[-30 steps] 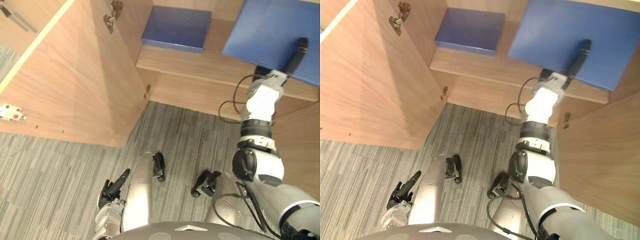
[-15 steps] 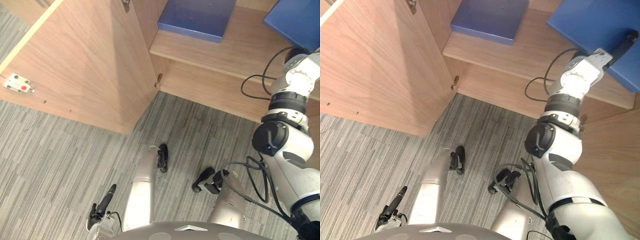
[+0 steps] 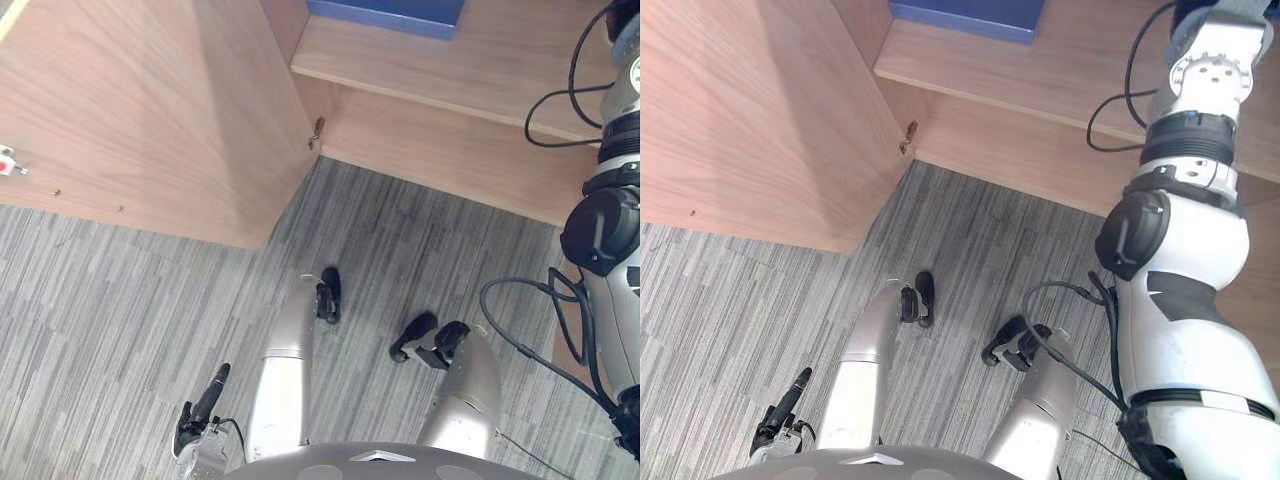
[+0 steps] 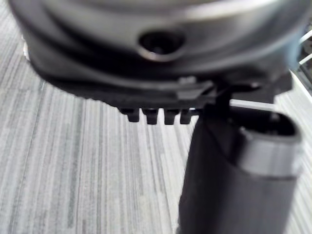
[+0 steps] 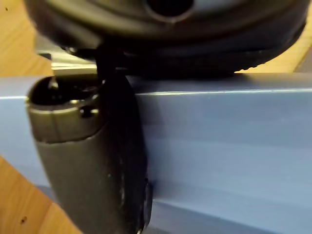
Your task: Walk over to the cabinet, pick up the folder, carry it to the office cabinet, place the folder inside the office cabinet, then close the office cabinet door
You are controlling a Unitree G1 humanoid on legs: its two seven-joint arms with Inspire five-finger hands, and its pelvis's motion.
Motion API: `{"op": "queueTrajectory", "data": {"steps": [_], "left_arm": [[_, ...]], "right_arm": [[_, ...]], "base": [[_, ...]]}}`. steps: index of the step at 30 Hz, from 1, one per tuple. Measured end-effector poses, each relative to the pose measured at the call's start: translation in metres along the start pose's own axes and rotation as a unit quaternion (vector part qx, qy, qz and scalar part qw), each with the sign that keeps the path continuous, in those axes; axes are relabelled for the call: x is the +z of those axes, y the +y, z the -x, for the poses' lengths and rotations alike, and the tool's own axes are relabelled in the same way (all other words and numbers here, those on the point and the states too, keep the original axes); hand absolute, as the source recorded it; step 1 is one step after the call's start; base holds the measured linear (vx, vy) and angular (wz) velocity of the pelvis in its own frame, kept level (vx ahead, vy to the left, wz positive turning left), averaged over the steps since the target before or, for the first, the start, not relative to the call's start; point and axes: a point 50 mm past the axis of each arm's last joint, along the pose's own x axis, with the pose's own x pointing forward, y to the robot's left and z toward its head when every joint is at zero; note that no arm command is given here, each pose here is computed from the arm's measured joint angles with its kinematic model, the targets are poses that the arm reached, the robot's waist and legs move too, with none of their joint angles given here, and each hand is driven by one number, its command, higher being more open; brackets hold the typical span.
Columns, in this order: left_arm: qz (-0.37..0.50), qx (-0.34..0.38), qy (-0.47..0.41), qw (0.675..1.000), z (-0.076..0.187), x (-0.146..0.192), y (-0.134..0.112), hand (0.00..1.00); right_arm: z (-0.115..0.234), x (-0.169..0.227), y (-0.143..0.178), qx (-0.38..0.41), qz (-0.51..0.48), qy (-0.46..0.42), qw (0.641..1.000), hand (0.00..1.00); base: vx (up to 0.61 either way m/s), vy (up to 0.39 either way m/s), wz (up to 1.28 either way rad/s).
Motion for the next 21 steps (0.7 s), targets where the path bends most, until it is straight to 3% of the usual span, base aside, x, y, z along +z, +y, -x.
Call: {"op": "queueTrajectory", "data": {"steps": [12,21], "left_arm": [[0.024,0.001,-0.028,0.999,-0.004,0.018,0.002,1.00],[0.048,0.013,-0.037,0.998,-0.006,0.025,0.005,1.00]], "right_arm": [[0.007,-0.005,0.032,0.083,-0.015,0.013,0.996,1.00],[0.005,0.002,0.028,0.078,-0.049,0.010,0.996,1.00]], "base": [[-0.05,0.037,-0.01],[-0.04,0.049,0.00]]}}
